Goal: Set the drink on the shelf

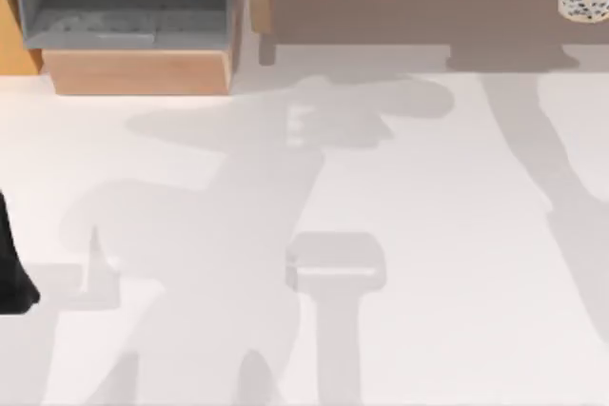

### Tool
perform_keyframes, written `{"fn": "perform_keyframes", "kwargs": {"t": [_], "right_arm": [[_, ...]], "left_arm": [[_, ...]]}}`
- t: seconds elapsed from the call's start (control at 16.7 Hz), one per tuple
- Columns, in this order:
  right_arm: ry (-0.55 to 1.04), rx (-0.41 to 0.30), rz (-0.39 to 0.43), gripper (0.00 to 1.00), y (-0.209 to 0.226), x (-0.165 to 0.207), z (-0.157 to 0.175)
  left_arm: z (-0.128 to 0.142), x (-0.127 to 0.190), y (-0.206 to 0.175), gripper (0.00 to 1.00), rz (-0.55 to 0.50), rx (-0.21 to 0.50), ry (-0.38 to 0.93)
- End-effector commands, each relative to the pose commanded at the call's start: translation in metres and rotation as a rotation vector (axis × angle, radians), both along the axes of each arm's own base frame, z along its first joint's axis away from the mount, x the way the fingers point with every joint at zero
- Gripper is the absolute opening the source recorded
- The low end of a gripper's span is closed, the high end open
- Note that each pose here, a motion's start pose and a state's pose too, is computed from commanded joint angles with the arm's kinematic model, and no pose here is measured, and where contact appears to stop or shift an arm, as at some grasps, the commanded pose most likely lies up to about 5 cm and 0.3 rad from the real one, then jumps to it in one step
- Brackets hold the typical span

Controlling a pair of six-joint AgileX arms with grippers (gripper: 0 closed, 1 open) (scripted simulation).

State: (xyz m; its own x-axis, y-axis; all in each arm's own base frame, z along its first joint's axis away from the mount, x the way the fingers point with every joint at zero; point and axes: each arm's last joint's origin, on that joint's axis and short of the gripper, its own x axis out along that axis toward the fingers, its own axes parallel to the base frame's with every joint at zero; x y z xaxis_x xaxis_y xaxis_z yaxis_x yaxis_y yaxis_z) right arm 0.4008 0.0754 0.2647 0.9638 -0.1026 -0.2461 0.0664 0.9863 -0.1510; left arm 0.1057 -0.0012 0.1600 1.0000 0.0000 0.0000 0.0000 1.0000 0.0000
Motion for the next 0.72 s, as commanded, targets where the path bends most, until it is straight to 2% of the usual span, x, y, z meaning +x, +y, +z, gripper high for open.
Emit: {"fn": "perform_keyframes", "kwargs": {"t": [0.18, 0.36, 0.54, 0.72], "right_arm": [[-0.02, 0.021, 0.004, 0.0, -0.004, 0.005, 0.005], [-0.104, 0.075, 0.036, 0.0, -0.006, 0.031, 0.012], [-0.148, 0.128, 0.057, 0.0, -0.013, 0.055, 0.004], [-0.158, 0.138, 0.062, 0.0, -0.014, 0.058, 0.004]], "left_arm": [[0.0, 0.0, 0.0, 1.0, 0.0, 0.0, 0.0], [0.0, 0.0, 0.0, 1.0, 0.0, 0.0, 0.0], [0.0, 0.0, 0.0, 1.0, 0.0, 0.0, 0.0], [0.0, 0.0, 0.0, 1.0, 0.0, 0.0, 0.0]]}}
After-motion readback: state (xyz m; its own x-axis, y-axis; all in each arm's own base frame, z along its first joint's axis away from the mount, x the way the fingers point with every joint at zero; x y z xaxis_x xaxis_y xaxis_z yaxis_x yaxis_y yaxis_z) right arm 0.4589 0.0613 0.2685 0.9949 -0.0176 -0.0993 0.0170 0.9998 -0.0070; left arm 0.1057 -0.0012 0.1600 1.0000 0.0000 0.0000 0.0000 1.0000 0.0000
